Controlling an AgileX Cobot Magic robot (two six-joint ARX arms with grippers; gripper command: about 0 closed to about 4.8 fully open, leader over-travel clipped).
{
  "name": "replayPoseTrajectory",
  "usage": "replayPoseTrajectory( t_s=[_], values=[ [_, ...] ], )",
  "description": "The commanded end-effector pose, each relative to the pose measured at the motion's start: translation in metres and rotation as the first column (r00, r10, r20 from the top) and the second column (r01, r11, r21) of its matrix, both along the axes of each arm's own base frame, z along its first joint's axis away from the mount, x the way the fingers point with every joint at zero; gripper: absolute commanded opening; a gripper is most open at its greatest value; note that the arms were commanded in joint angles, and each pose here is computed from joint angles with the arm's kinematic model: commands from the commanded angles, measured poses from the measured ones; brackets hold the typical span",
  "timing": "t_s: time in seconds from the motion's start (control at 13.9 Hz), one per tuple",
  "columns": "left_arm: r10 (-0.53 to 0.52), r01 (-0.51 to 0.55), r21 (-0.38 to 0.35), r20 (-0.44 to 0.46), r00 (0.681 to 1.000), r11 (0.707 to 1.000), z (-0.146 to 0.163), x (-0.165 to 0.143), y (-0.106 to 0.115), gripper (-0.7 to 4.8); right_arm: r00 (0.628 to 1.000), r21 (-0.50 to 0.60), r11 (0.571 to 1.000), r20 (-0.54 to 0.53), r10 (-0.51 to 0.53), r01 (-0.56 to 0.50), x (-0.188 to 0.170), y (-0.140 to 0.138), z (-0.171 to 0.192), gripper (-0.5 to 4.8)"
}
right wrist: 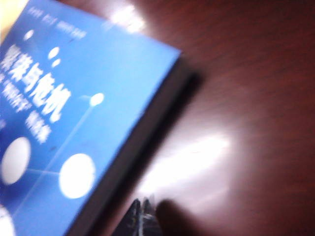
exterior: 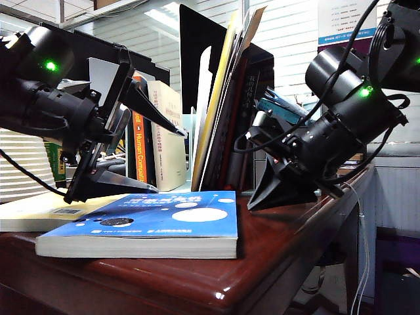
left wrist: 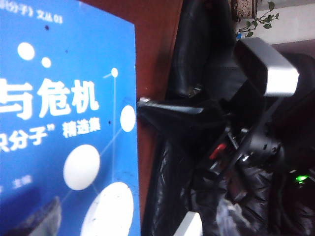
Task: Pick up the blue book and put it on the bookshelf.
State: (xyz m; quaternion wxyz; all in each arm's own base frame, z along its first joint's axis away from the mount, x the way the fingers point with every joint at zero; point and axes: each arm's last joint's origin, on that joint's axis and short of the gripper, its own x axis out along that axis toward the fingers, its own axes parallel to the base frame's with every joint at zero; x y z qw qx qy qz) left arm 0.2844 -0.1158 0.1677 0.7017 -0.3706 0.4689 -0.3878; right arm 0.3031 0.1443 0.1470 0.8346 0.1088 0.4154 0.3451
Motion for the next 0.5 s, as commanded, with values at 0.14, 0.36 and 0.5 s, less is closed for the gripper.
replayPoseTrajectory(
  t_s=[0.14, 0.36, 0.5],
  values=[
    [-0.069, 0.072, -0.048, 0.06, 0.996, 0.996, 0.013, -0.003, 0.0, 4.25, 0.984, -0.019, 0.999, 0.17, -0.046, 0.05, -0.002, -0.004, 0.036, -0.01],
    [-0.087, 0.093, -0.049, 0.125, 0.988, 0.994, 0.04, -0.017, 0.005, 3.92, 0.97, 0.019, 0.999, 0.242, -0.035, 0.031, -0.01, -0.007, 0.061, -0.01],
    [-0.061, 0.061, 0.004, 0.151, 0.987, 0.998, 0.058, -0.034, 0.011, 3.92, 0.966, 0.03, 0.999, 0.255, -0.03, 0.023, -0.013, -0.008, 0.068, -0.01]
  ],
)
